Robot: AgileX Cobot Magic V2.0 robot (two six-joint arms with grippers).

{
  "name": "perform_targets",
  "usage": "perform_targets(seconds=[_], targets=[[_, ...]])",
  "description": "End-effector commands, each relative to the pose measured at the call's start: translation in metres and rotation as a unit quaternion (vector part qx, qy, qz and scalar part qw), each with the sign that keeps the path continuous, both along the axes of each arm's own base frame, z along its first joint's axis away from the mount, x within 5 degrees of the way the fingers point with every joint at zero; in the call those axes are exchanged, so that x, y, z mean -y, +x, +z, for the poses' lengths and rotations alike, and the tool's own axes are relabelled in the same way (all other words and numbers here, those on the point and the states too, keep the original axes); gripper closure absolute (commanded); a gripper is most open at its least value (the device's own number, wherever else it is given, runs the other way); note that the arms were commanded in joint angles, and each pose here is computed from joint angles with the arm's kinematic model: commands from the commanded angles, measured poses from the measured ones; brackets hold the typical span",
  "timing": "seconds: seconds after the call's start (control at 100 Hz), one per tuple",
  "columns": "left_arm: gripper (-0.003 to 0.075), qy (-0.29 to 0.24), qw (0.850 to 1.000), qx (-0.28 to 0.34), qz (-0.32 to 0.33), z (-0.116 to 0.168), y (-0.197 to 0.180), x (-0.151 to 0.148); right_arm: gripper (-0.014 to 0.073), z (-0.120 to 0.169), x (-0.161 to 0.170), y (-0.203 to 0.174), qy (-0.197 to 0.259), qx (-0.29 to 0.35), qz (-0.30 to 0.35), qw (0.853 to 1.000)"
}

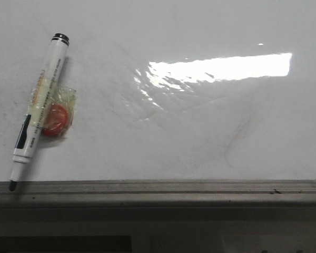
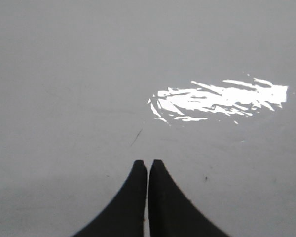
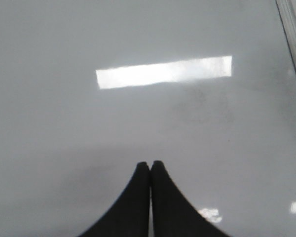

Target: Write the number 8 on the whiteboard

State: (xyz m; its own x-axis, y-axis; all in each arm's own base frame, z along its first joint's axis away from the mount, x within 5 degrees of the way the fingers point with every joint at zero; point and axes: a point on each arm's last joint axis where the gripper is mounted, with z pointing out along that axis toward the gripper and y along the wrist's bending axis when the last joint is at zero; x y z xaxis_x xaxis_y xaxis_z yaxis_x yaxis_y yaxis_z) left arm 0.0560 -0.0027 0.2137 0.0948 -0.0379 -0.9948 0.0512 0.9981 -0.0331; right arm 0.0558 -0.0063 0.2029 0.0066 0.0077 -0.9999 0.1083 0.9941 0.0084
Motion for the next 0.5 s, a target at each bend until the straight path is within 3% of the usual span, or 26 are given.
perform_targets(seconds=[0.0, 0.13, 0.3, 0.49], targets=[[0.0741, -0.010, 0.999, 0.053, -0.008, 0.001, -0.003, 0.001, 0.0658, 0.010, 0.000, -0.003, -0.007, 0.038, -0.001, 0.999], [0.0741, -0.044, 0.998, 0.052, -0.010, 0.009, -0.004, 0.000, 0.0658, 0.021, -0.001, -0.005, 0.048, 0.044, 0.004, 0.998], [0.0741, -0.042, 0.999, 0.000, 0.001, 0.029, -0.008, -0.002, 0.0658, 0.039, -0.002, -0.010, 0.049, 0.027, 0.006, 0.998], [0.0741, -0.044, 0.999, -0.004, 0.003, 0.050, -0.007, -0.002, 0.0658, 0.054, -0.003, -0.010, 0.057, -0.056, 0.007, 0.997]])
